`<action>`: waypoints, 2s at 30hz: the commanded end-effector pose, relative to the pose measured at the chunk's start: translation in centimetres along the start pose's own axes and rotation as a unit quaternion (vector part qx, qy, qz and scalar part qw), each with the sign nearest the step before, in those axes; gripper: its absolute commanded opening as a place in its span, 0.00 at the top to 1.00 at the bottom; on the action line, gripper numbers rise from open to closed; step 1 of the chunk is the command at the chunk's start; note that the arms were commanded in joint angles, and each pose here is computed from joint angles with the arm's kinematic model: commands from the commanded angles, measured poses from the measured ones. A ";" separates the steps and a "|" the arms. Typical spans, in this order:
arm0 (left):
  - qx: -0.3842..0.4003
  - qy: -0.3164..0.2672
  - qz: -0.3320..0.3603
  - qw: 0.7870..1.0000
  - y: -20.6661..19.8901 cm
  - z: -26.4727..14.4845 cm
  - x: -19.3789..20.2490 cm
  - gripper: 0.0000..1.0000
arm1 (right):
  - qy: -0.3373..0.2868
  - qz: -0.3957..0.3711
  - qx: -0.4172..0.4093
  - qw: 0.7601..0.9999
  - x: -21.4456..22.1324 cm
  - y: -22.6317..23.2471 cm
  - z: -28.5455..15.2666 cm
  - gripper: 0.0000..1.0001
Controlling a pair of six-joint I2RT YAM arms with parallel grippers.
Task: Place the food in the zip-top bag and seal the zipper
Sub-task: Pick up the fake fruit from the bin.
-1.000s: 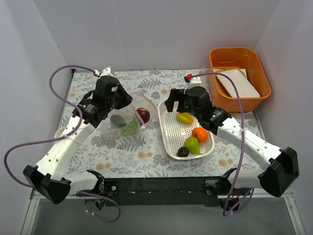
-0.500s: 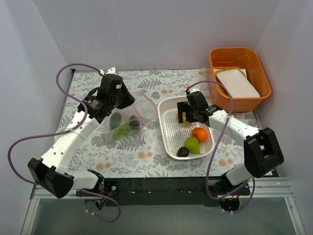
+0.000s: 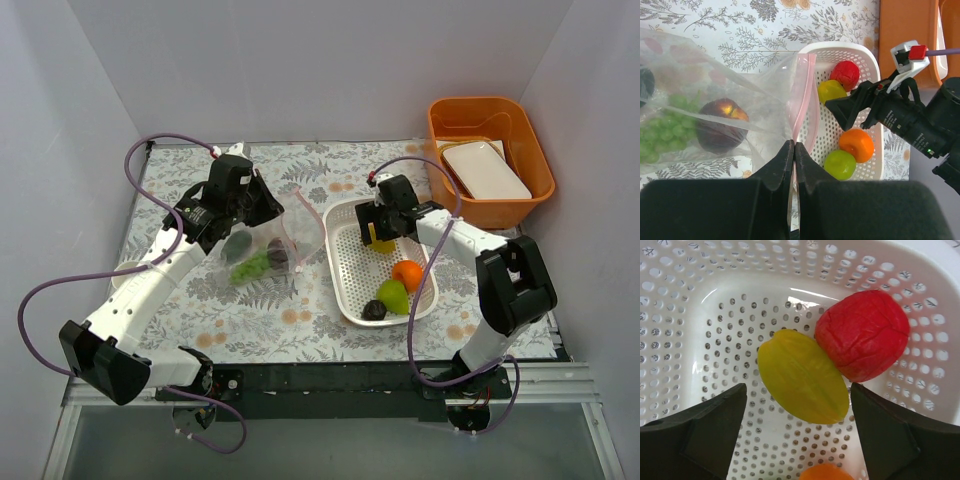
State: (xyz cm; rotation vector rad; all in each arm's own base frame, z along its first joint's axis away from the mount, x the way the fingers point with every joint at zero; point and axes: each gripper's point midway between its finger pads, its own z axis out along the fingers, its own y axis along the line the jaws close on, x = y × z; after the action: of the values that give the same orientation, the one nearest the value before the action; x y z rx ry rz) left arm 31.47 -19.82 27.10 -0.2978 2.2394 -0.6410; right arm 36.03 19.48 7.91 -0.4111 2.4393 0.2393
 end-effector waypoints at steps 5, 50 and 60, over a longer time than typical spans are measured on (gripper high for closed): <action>0.016 -0.007 0.005 1.000 -0.3 -0.8 -0.1 1.00 | 0.001 -0.012 -0.063 0.998 -0.3 2.1 0.5 0.25; 0.016 -0.001 0.007 1.000 -0.1 -0.4 0.2 1.00 | 0.042 -0.068 -0.073 0.994 1.6 4.0 2.2 0.55; 0.016 0.002 0.008 1.000 0.0 -0.3 0.5 1.00 | 0.039 -0.041 -0.087 0.995 2.0 4.7 1.4 0.87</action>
State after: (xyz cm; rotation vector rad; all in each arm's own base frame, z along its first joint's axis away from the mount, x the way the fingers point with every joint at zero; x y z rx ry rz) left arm 31.26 -20.05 26.08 -0.2811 2.2575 -0.6491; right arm 35.37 24.19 6.74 -0.6052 2.4188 0.3988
